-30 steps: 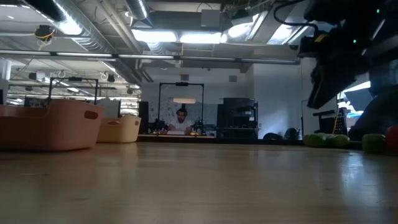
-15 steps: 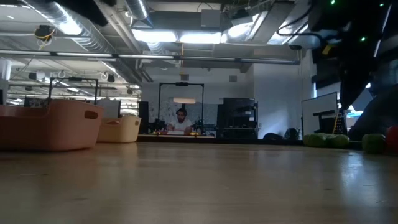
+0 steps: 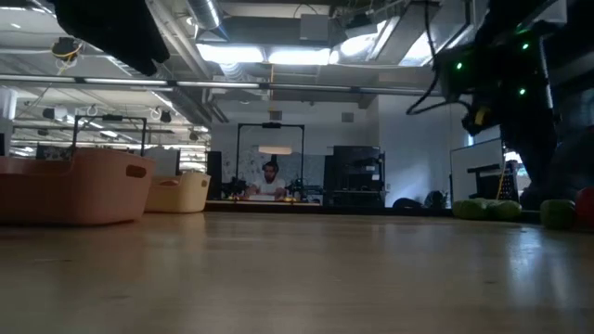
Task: Sort produce into baskets
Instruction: Put the lime into the gray bin
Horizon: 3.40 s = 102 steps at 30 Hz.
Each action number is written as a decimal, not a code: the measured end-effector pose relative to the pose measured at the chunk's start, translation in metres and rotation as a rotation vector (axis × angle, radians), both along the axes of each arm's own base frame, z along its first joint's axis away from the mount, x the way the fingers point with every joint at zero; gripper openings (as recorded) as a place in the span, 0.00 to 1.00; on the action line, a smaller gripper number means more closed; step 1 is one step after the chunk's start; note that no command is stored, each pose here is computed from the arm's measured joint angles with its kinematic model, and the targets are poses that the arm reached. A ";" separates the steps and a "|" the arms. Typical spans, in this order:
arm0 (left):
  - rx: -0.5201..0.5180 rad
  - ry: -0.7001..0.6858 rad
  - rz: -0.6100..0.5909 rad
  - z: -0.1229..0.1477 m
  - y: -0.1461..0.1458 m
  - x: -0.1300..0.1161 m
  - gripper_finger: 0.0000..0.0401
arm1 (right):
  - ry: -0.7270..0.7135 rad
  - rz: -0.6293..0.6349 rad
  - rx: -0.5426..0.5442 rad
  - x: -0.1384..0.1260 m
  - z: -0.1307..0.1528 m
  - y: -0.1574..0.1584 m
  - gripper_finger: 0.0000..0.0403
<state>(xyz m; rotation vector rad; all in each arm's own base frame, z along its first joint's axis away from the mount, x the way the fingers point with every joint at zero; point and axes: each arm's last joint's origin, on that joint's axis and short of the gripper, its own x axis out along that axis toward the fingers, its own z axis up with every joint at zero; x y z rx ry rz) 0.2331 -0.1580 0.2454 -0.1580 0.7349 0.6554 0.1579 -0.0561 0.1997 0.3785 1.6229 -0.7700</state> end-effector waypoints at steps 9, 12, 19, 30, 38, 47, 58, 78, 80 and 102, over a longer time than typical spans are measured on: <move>-0.001 -0.001 -0.001 0.000 0.000 0.000 0.69 | 0.105 -0.015 0.100 0.009 -0.020 -0.007 0.67; -0.001 -0.002 0.000 0.000 0.000 0.000 0.69 | 0.141 -0.013 0.113 0.012 -0.026 -0.008 0.67; -0.007 -0.010 0.002 0.000 -0.001 0.001 0.69 | 0.186 0.007 0.115 0.019 -0.040 -0.011 0.67; -0.015 -0.022 -0.001 0.001 -0.002 0.002 0.69 | 0.285 0.050 0.164 0.025 -0.059 -0.013 0.67; -0.017 -0.025 -0.002 0.001 -0.002 0.002 0.69 | 0.322 0.086 0.170 0.028 -0.068 -0.015 0.64; -0.018 -0.031 -0.019 0.001 -0.003 0.004 0.69 | 0.326 0.134 0.188 0.028 -0.068 -0.015 0.42; -0.026 -0.042 -0.011 0.001 -0.001 0.006 0.69 | 0.194 0.176 0.178 0.036 -0.054 -0.016 0.41; 0.068 -0.153 -0.093 0.012 0.010 0.039 0.69 | -0.586 0.308 0.172 0.064 0.008 -0.016 0.41; 0.093 -0.158 -0.123 0.015 0.012 0.044 0.69 | -0.637 0.321 0.179 0.066 0.011 -0.016 0.41; 0.456 -0.037 -0.430 -0.007 0.027 0.108 0.69 | -1.050 0.703 0.168 0.111 0.038 0.056 0.41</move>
